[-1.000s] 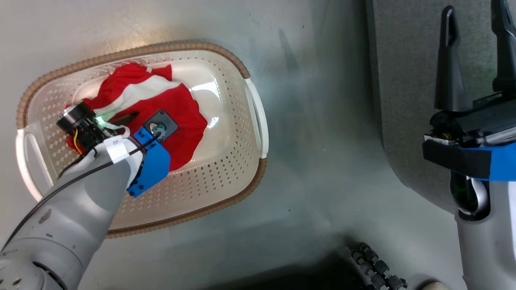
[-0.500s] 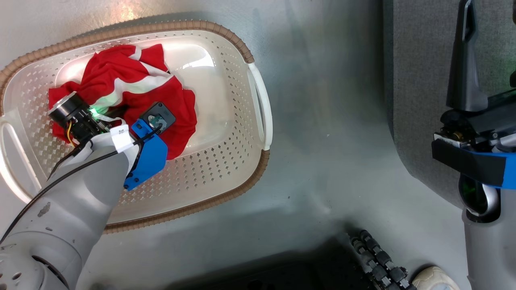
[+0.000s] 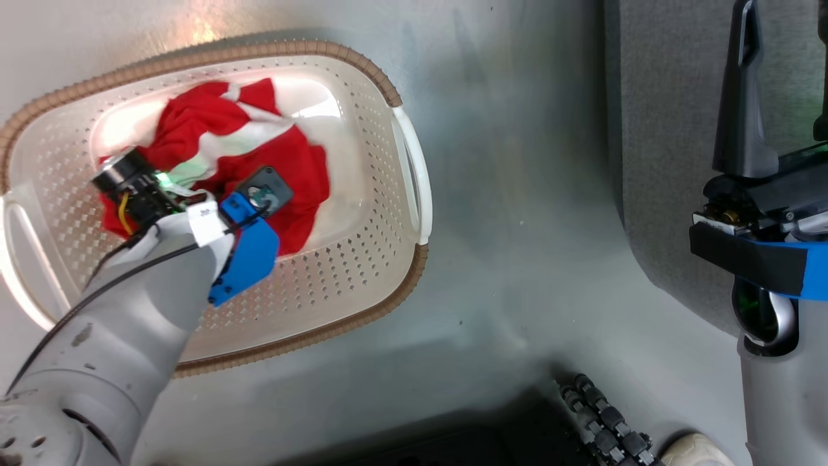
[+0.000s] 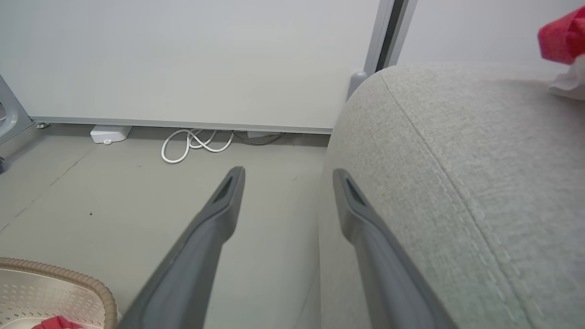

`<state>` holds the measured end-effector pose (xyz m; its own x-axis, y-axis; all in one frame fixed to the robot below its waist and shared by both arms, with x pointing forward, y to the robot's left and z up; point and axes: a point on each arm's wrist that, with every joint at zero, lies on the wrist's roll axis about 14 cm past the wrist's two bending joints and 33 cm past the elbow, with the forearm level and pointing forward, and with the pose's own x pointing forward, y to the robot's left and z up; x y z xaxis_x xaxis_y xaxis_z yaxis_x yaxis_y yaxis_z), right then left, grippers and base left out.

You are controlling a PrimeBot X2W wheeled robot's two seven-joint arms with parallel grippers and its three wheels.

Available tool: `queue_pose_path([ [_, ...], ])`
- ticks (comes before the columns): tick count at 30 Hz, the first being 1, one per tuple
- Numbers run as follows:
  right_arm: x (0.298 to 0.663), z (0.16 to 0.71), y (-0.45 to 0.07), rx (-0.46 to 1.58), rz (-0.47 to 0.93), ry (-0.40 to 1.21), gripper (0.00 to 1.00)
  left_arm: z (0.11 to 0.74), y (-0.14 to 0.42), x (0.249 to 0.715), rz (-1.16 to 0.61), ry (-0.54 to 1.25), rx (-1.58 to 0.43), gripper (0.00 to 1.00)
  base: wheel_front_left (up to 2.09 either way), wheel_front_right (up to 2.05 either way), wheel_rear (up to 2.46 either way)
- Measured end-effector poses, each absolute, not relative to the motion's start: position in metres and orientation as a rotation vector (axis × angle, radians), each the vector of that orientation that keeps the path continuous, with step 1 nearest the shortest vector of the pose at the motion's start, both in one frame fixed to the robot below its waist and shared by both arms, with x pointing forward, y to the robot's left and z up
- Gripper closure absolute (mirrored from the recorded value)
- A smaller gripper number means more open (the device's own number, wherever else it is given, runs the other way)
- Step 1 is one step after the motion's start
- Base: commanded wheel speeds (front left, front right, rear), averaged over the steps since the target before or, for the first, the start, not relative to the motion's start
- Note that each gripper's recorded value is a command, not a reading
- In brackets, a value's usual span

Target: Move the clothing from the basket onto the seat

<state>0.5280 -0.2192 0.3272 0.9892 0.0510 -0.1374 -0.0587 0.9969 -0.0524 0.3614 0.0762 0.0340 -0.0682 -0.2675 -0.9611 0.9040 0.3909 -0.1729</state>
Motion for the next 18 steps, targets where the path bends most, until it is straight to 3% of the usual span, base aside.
queue_pose_path([
  [18,0.537,0.399,-0.205,-0.017,0.079,-0.003,0.00,0.132,0.019,0.392,-1.049,0.990,0.447,1.00,0.00,0.00,0.00],
])
